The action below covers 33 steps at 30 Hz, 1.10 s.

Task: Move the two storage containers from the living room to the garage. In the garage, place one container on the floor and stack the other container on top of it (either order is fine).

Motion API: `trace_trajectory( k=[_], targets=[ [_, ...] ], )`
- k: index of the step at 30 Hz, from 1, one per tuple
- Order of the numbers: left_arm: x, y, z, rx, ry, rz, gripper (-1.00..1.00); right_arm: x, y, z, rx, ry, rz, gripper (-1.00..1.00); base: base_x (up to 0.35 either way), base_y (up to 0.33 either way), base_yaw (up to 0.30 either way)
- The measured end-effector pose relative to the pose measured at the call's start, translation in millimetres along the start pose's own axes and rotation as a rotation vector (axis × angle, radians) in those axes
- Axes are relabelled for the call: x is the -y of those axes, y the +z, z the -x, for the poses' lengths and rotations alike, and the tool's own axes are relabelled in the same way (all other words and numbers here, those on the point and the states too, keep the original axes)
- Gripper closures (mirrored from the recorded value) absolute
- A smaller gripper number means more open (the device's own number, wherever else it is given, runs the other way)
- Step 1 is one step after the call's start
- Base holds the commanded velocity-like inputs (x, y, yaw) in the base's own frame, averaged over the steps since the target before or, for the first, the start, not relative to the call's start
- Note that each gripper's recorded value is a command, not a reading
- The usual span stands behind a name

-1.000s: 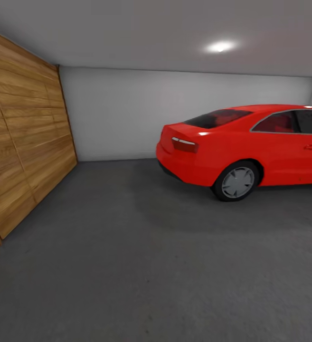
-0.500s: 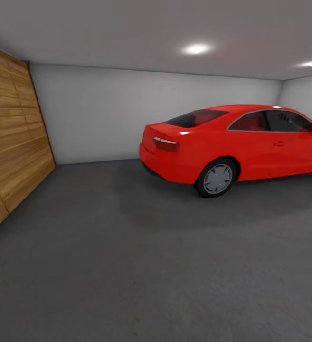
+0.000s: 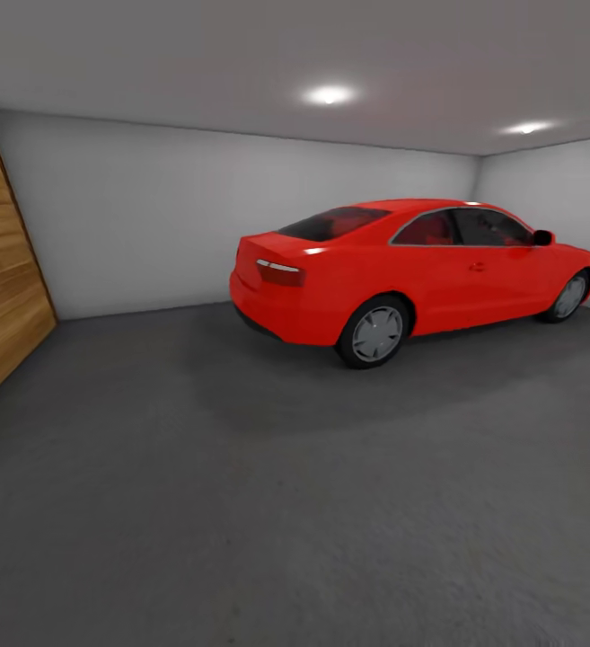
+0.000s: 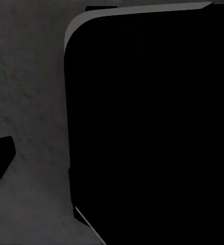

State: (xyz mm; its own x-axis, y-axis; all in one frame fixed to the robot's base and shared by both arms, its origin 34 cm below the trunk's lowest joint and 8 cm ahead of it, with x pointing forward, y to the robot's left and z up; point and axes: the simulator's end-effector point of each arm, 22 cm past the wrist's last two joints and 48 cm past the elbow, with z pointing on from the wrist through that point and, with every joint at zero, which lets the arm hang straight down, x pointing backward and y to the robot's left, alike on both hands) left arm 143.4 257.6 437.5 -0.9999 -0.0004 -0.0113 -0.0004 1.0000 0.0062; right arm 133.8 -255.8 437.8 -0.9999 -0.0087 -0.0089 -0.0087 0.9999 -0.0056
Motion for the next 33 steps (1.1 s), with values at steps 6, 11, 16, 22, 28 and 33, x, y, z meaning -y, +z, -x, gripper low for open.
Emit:
trace_trajectory(
  k=[6,11,16,22,28,33],
  targets=[
    [0.0,0.0,0.0,0.000,0.000,0.000,-1.00,0.0,0.0,0.0,0.000,0.000,0.000,-1.00,0.000,0.000,-0.251],
    [0.0,0.0,0.0,0.000,0.000,0.000,-1.00,0.0,0.0,0.0,0.000,0.000,0.000,-1.00,0.000,0.000,-0.251],
    [0.0,0.0,0.0,0.000,0.000,0.000,-1.00,0.0,0.0,0.0,0.000,0.000,0.000,-1.00,0.000,0.000,-0.251],
    [0.0,0.0,0.0,0.000,0.001,0.000,-1.00,0.0,0.0,0.0,0.000,0.000,0.000,-1.00,0.000,0.000,-0.251],
    [0.0,0.0,0.0,0.000,0.000,0.000,-1.00,0.0,0.0,0.0,0.000,0.000,0.000,-1.00,0.000,0.000,-0.251],
    [0.0,0.0,0.0,0.000,-0.001,0.000,-1.00,0.0,0.0,0.0,0.000,0.000,0.000,-1.00,0.000,0.000,-0.251]
  ],
)
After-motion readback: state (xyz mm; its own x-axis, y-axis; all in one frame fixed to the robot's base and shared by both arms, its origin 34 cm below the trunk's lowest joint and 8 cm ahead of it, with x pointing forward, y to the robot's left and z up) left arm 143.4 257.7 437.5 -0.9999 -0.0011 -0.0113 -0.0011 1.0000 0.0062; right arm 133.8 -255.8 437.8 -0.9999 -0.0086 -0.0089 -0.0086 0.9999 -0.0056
